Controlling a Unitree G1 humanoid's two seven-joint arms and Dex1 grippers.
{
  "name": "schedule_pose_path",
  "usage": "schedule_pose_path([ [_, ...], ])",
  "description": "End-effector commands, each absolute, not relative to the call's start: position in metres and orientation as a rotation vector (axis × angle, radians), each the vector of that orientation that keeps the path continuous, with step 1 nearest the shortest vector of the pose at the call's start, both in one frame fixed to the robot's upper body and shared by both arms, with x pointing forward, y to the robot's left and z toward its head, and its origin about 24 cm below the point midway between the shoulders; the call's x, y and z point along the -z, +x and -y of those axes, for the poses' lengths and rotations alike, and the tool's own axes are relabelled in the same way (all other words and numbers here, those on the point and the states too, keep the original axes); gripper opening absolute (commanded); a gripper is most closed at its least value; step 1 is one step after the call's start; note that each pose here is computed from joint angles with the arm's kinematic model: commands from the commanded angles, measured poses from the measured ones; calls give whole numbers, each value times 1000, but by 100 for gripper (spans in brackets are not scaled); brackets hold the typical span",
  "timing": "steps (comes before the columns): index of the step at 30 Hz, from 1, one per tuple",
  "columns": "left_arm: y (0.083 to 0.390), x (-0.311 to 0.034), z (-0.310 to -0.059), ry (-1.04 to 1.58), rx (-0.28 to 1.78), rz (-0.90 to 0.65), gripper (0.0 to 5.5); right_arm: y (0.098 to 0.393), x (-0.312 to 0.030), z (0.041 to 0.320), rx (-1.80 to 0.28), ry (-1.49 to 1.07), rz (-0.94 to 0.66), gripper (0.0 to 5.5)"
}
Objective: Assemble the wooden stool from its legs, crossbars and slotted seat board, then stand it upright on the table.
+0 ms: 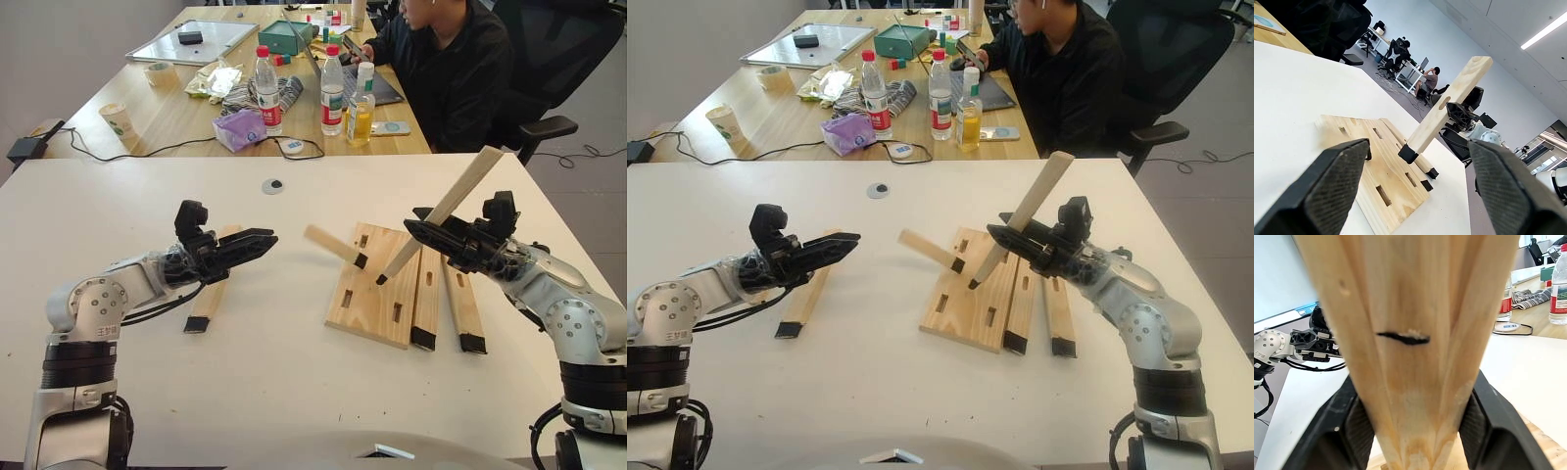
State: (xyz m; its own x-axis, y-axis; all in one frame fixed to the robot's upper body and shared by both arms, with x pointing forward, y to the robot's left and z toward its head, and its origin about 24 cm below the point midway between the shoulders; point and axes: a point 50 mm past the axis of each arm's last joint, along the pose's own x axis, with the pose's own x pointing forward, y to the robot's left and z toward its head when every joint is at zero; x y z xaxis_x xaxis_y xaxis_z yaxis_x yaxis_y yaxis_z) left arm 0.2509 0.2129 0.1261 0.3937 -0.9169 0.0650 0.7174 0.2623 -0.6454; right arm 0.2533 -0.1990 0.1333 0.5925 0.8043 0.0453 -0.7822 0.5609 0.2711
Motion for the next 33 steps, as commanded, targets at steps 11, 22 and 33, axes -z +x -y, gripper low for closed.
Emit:
schedule_pose_path([
  [11, 266, -108, -203, -542, 1013, -337, 372, 270, -130, 141, -922, 582, -10, 203],
  [22, 249, -109, -184, -626, 1229, -465, 372, 280, -103, 63, -1046, 829, -104, 203],
  [33, 247, -96, -180, -625, 1203, -510, 473, 270, -111, 59, -1145, 837, -130, 203],
])
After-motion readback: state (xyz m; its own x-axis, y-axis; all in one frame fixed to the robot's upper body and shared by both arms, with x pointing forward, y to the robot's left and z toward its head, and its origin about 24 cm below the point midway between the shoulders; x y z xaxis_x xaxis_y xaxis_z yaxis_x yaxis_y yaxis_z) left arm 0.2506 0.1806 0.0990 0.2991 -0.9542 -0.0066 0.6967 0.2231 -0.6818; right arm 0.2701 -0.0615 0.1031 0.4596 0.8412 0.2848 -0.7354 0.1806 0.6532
